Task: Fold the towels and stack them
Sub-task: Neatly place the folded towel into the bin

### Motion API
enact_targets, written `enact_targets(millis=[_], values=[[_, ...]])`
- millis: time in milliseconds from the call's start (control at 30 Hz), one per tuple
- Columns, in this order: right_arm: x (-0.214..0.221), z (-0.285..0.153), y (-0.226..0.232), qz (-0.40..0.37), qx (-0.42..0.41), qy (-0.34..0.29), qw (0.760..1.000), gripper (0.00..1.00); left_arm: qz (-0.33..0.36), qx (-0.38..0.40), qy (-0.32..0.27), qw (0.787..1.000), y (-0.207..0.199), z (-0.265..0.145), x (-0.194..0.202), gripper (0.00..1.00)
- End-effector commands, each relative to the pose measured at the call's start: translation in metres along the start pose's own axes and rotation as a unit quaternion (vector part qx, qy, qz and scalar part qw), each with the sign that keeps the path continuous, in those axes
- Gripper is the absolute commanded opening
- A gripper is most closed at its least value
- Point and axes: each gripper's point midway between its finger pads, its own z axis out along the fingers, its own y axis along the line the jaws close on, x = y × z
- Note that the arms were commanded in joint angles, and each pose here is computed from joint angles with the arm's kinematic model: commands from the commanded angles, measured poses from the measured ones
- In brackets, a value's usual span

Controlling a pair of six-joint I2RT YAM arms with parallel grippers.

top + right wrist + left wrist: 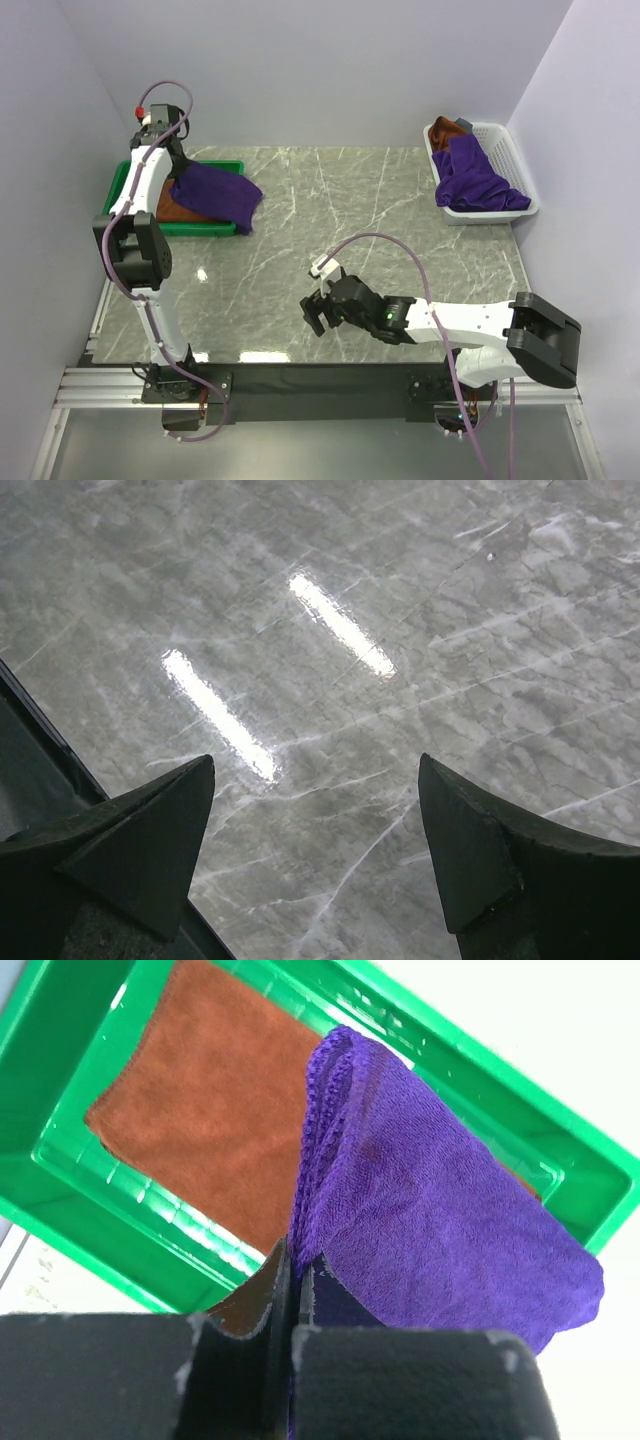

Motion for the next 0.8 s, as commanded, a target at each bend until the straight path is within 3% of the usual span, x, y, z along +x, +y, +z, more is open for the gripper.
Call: enact_targets(millis=[0, 233, 633, 733, 767], values=[[-0.020, 0.001, -0.001, -0.004, 0.009, -0.017, 1.000, 0.89, -0.024, 0.001, -0.056, 0.998, 0.009, -0.011, -0.038, 0.01], [-0.020, 0.002, -0.008, -0.018, 0.027, -0.012, 0.999, 0.89, -0.033, -0.010, -0.067, 0.997, 0.023, -0.005, -0.052, 0.01], [-0.017, 0.004, -0.009, -0.023, 0.029, -0.002, 0.999, 0.89, -0.005, -0.054, -0.057, 0.997, 0.043, 0.027, -0.039, 0.02], [-0.016, 0.005, -0.008, -0.023, 0.027, 0.001, 0.999, 0.89, 0.003, -0.049, -0.055, 0.997, 0.040, 0.037, -0.035, 0.06], [-0.016, 0.006, -0.007, -0.023, 0.026, 0.001, 0.999, 0.89, 0.007, -0.051, -0.053, 0.997, 0.041, 0.040, -0.033, 0.16]])
